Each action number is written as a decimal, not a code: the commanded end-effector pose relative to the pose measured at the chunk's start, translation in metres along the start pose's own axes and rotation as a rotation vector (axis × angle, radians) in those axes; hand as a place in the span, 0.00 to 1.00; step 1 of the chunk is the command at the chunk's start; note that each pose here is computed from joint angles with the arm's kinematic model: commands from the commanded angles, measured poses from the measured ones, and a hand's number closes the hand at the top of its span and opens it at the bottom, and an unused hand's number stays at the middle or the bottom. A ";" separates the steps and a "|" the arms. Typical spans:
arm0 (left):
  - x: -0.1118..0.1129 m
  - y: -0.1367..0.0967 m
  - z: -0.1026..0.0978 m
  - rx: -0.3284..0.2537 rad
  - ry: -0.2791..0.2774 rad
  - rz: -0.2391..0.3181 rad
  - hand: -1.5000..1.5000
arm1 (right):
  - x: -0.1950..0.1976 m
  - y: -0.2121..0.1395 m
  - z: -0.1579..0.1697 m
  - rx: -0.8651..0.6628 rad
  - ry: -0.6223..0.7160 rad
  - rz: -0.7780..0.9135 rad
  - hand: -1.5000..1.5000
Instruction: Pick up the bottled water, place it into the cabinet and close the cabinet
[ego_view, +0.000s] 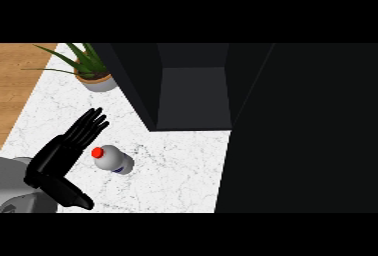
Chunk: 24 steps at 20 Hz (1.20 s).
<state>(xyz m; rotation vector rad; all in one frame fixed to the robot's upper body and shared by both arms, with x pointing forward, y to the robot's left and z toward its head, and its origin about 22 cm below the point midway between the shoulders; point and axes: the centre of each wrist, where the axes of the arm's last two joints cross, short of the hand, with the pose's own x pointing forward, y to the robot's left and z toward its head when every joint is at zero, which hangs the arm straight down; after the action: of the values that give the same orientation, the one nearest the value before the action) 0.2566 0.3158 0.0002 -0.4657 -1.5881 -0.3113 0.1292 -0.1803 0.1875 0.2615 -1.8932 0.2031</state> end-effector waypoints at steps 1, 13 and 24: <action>-0.021 0.017 0.001 0.033 -0.002 -0.010 0.00 | 0.033 0.002 0.033 0.002 -0.066 -0.003 0.00; -0.087 0.015 0.009 0.058 0.044 -0.016 0.00 | 0.041 0.000 0.037 -0.003 -0.062 0.010 0.00; -0.115 0.017 -0.003 0.032 0.036 0.041 0.00 | 0.031 0.012 0.013 -0.013 -0.066 0.002 0.00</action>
<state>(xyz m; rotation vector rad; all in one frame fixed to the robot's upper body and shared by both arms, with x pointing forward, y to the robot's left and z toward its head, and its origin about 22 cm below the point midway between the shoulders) 0.2659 0.3239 -0.1093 -0.3628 -1.5056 -0.2809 0.1302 -0.1696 0.1947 0.2834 -1.8864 0.2177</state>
